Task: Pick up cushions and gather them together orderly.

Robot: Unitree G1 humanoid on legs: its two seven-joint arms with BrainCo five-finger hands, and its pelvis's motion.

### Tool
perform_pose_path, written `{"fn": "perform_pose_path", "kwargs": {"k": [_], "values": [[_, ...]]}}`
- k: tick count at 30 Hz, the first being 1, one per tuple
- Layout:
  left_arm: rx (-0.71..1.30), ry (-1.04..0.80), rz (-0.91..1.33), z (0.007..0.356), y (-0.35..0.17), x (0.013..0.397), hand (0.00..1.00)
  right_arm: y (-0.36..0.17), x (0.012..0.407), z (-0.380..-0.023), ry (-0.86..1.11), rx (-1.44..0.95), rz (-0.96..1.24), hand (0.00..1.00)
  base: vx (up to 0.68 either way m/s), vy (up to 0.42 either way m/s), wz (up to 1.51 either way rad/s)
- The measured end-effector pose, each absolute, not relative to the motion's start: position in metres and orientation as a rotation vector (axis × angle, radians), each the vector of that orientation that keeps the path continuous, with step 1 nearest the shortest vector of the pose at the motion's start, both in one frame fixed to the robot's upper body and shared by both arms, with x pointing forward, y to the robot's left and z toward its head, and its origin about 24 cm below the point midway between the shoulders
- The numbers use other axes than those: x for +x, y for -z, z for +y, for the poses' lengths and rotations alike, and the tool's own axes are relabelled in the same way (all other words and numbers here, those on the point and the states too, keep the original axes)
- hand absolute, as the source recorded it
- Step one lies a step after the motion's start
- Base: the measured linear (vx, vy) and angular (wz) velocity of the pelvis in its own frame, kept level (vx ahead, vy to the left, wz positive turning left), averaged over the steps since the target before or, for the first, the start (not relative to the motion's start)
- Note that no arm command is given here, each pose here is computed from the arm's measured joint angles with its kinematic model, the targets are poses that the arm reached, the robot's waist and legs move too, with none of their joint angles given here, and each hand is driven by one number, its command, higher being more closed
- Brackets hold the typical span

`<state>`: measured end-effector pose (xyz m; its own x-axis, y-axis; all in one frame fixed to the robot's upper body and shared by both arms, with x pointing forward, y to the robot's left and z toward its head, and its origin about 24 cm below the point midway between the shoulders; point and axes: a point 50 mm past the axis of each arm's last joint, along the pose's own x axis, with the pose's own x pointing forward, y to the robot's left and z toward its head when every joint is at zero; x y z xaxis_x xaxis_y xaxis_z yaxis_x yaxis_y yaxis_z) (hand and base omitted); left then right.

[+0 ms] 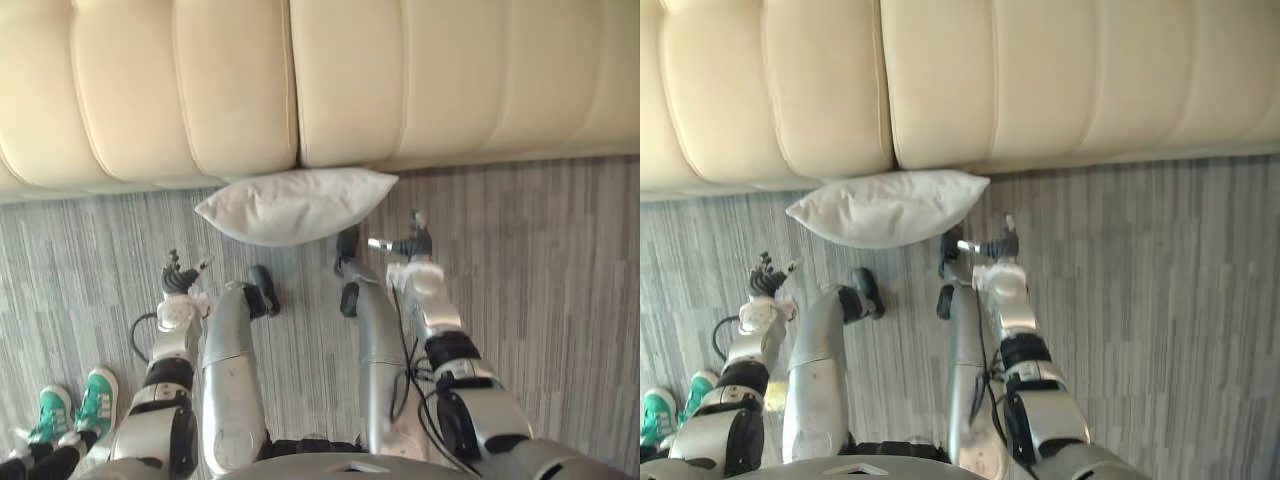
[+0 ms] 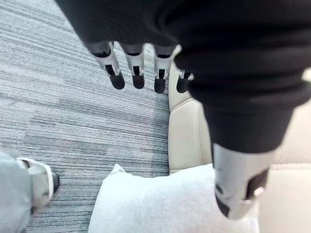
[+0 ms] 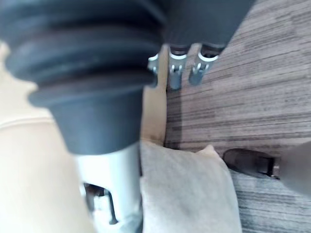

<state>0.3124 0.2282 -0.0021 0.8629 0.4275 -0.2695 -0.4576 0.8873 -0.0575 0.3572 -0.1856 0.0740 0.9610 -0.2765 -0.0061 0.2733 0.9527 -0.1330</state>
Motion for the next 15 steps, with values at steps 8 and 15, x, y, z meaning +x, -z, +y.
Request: {"fn": "perform_pose_path", "kwargs": {"k": [8, 15], "values": [[-0.281, -0.462, 0.135, 0.222, -0.036, 0.342, 0.0, -0.139, 0.391, -0.165, 0.254, -0.151, -0.123, 0.0, -0.04, -0.023, 0.12], [-0.261, -0.406, -0.006, 0.21, -0.082, 0.364, 1.0, -0.187, 0.401, -0.16, 0.286, -0.108, -0.246, 1.0, -0.07, -0.046, 0.16]]}}
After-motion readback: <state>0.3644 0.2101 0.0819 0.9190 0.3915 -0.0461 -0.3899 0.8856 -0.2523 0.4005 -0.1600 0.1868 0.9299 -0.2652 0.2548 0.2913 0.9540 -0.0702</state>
